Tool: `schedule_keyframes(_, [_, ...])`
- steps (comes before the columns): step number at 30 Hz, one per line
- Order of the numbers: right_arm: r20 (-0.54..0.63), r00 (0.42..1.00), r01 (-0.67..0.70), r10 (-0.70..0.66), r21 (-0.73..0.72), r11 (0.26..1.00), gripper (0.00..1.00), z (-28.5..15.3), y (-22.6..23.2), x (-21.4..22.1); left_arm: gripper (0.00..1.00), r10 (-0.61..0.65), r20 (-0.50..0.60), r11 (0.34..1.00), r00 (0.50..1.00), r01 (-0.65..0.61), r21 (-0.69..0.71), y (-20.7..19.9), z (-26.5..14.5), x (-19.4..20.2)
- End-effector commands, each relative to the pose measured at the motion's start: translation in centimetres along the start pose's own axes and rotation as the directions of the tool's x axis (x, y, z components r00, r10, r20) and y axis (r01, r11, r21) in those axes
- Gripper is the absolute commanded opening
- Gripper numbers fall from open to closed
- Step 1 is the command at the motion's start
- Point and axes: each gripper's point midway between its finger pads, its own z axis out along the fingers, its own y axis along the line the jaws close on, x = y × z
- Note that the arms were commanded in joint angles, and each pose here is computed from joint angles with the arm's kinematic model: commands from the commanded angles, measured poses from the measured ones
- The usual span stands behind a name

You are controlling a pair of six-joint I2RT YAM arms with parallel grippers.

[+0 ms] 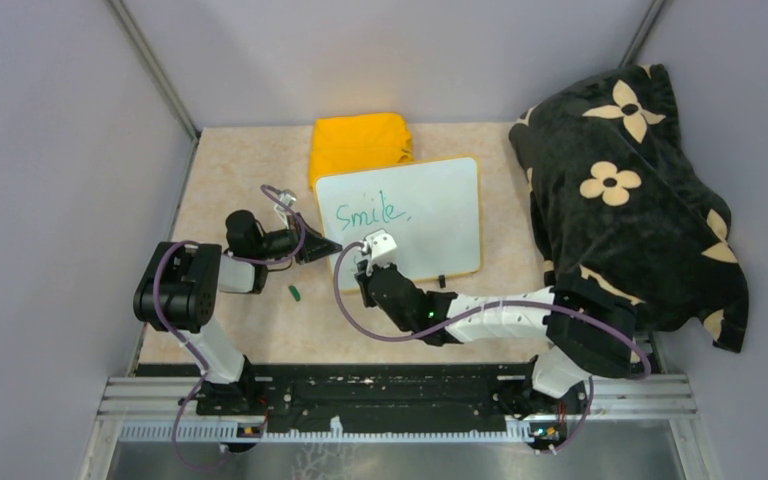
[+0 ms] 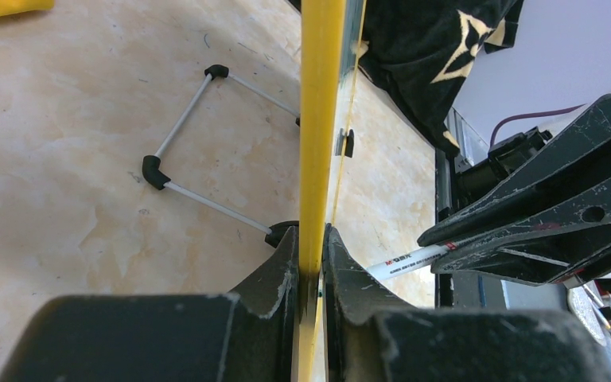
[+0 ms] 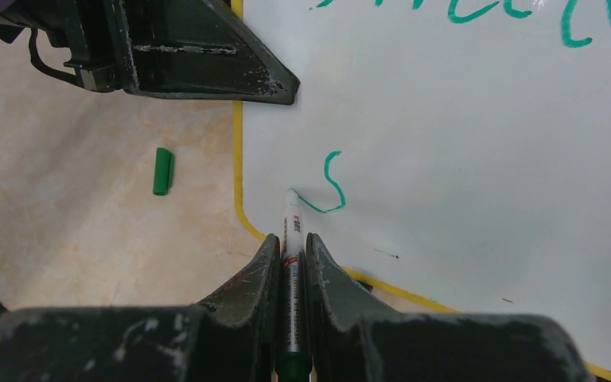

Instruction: Write a sentence on the whiteboard

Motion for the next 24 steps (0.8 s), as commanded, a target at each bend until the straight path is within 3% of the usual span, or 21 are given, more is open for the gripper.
schedule_keyframes(1, [0.065, 0.997, -0.039, 0.042, -0.038, 0.999, 0.0, 0.4, 1.7, -3.1, 0.0, -0.015, 0.001, 0.998, 1.0, 0.015, -0.065, 1.4, 0.3, 0.5])
schedule_keyframes(14, [0.186, 0.979, -0.09, 0.083, 0.029, 0.996, 0.0, -4.0, -1.8, -8.1, 0.0, -0.012, -0.001, 0.997, 1.0, 0.012, -0.071, 1.5, 0.3, 0.5])
schedule_keyframes(24, [0.16, 0.985, -0.08, 0.069, 0.062, 0.995, 0.0, -2.8, -3.1, -7.6, 0.0, -0.013, -0.006, 0.997, 1.0, 0.013, -0.075, 1.6, 0.3, 0.5])
